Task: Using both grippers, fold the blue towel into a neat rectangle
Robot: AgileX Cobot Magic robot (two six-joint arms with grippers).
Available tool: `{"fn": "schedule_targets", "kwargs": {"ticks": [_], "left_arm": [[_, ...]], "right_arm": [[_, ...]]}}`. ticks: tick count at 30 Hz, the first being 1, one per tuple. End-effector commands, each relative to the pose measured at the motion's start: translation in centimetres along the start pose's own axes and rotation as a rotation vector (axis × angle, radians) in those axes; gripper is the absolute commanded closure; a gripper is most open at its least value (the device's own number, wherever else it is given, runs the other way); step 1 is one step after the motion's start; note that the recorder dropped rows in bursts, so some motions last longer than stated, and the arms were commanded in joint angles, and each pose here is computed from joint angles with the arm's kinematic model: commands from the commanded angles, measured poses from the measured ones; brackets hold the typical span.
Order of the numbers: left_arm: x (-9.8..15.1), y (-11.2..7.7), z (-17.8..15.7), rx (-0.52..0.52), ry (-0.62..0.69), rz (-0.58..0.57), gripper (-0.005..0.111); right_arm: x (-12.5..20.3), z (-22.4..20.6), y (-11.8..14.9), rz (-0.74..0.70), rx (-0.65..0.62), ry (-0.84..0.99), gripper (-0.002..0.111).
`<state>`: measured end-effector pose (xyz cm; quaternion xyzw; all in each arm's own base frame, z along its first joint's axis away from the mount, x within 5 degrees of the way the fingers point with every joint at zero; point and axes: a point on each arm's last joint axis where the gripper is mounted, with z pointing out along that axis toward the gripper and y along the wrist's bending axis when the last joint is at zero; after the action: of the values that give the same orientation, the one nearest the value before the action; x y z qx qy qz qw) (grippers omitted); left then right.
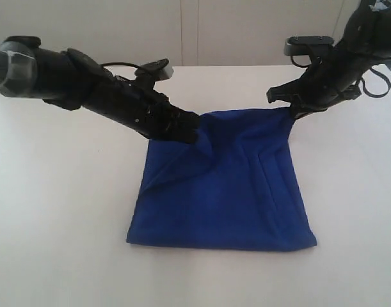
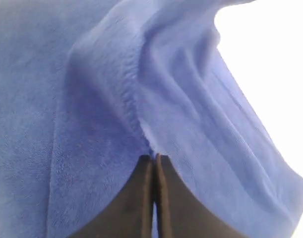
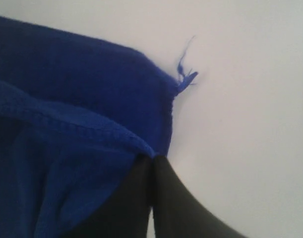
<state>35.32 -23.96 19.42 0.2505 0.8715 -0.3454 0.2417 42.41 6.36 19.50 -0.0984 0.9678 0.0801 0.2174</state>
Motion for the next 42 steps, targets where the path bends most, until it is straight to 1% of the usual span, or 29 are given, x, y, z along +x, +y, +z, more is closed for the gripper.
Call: {"fn": "schedule_targets", "kwargs": {"ticks": [1, 2, 5, 7, 8, 10, 11, 12, 14, 18, 22, 25, 30, 35, 39, 42], "left_arm": [[-0.9, -2.2, -3.7, 0.001, 0.041, 0.214, 0.107], [-1.0, -3.0, -5.1, -0.013, 0.06, 0.281, 0.107], [-1.2, -4.2, -7.4, -0.033, 0.081, 0.349, 0.107], [-1.1, -5.4, -9.6, -0.044, 0.104, 0.397, 0.107], [-1.0, -6.2, -10.7, -0.034, 0.117, 0.417, 0.107], [-0.6, -7.6, -12.8, -0.007, 0.144, 0.452, 0.107], [-0.4, -8.0, -13.5, -0.001, 0.153, 0.461, 0.107], [-0.1, -8.9, -14.6, 0.017, 0.164, 0.479, 0.107], [0.1, -9.8, -16.0, 0.032, 0.166, 0.492, 0.107], [0.8, -11.5, -18.6, 0.056, 0.161, 0.522, 0.107], [1.8, -13.1, -20.9, 0.092, 0.18, 0.519, 0.107], [2.6, -14.2, -22.6, 0.104, 0.186, 0.488, 0.107], [3.4, -15.3, -24.3, 0.117, 0.186, 0.48, 0.107], [4.0, -16.1, -24.8, 0.187, 0.225, 0.46, 0.107], [3.9, -16.8, -24.9, 0.256, 0.193, 0.438, 0.107], [3.9, -17.0, -24.9, 0.278, 0.185, 0.421, 0.107]], "right_arm": [[0.3, -3.1, 1.2, -0.109, -0.034, 0.054, 0.108], [0.5, -4.4, 1.5, -0.139, -0.044, 0.067, 0.108], [0.7, -6.4, 1.8, -0.172, -0.053, 0.079, 0.108], [1.0, -8.9, 2.3, -0.189, -0.06, 0.07, 0.108], [1.3, -10.4, 2.7, -0.22, -0.084, 0.079, 0.108], [2.1, -12.4, 3.4, -0.234, -0.124, 0.115, 0.108], [2.3, -13.1, 3.6, -0.235, -0.134, 0.118, 0.108], [2.6, -14.4, 3.9, -0.237, -0.147, 0.112, 0.108], [3.0, -15.9, 4.2, -0.241, -0.162, 0.106, 0.108], [3.3, -18.5, 4.8, -0.251, -0.169, 0.036, 0.108], [4.3, -20.9, 5.4, -0.263, -0.18, -0.024, 0.108], [5.6, -22.9, 5.7, -0.273, -0.171, -0.065, 0.108], [8.2, -24.5, 6.0, -0.295, -0.167, -0.088, 0.108], [10.6, -25.6, 6.3, -0.302, -0.163, -0.105, 0.108], [12.5, -27.1, 6.6, -0.311, -0.156, -0.146, 0.108], [13.8, -28.0, 6.8, -0.318, -0.152, -0.176, 0.108]]}}
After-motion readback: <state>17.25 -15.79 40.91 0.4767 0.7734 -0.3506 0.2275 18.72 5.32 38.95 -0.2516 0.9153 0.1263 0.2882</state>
